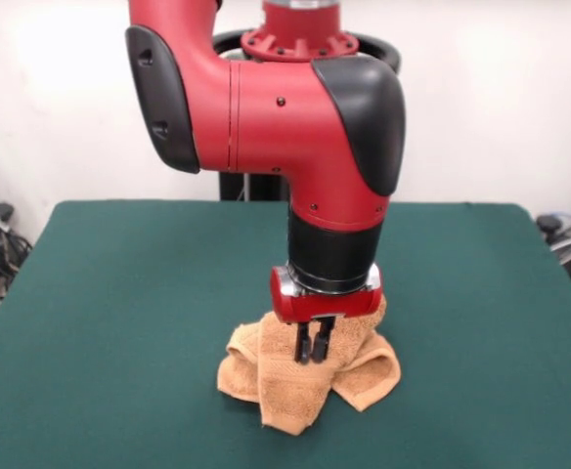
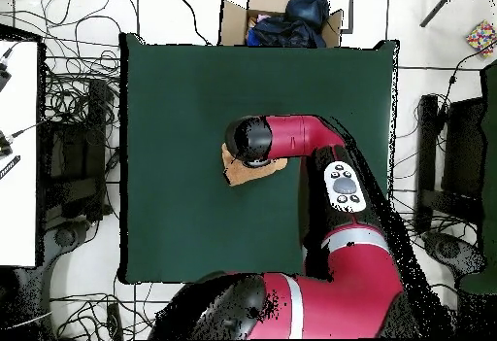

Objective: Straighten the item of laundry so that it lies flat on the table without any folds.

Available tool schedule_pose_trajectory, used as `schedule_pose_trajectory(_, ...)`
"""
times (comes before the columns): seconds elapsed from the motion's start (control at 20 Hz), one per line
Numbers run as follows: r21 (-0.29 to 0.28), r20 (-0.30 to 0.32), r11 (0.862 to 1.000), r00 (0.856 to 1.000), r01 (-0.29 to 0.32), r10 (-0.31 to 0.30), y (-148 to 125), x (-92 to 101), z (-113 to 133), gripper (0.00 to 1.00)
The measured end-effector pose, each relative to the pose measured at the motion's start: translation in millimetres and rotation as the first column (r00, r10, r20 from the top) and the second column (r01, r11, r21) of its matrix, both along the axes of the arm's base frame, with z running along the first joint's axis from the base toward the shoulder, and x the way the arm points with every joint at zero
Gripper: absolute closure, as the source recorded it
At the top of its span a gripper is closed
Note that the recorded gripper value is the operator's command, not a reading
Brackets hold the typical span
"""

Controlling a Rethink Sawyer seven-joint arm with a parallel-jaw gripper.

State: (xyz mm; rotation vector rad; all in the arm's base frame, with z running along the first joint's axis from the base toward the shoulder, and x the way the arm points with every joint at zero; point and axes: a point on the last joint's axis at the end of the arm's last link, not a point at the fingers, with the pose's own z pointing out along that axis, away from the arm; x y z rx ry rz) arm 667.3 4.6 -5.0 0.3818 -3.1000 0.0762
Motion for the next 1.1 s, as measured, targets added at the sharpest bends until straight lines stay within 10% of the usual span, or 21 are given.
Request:
schedule_pose_trajectory(0.35,-0.002,0.006,1.000,1.000,0.001,-0.001,-0.4,-3.5,17.2,1.00)
schedule_pose_trajectory(1.1,-0.005,0.040,0.998,0.997,0.061,-0.060,0.0,-6.1,137.2,1.00)
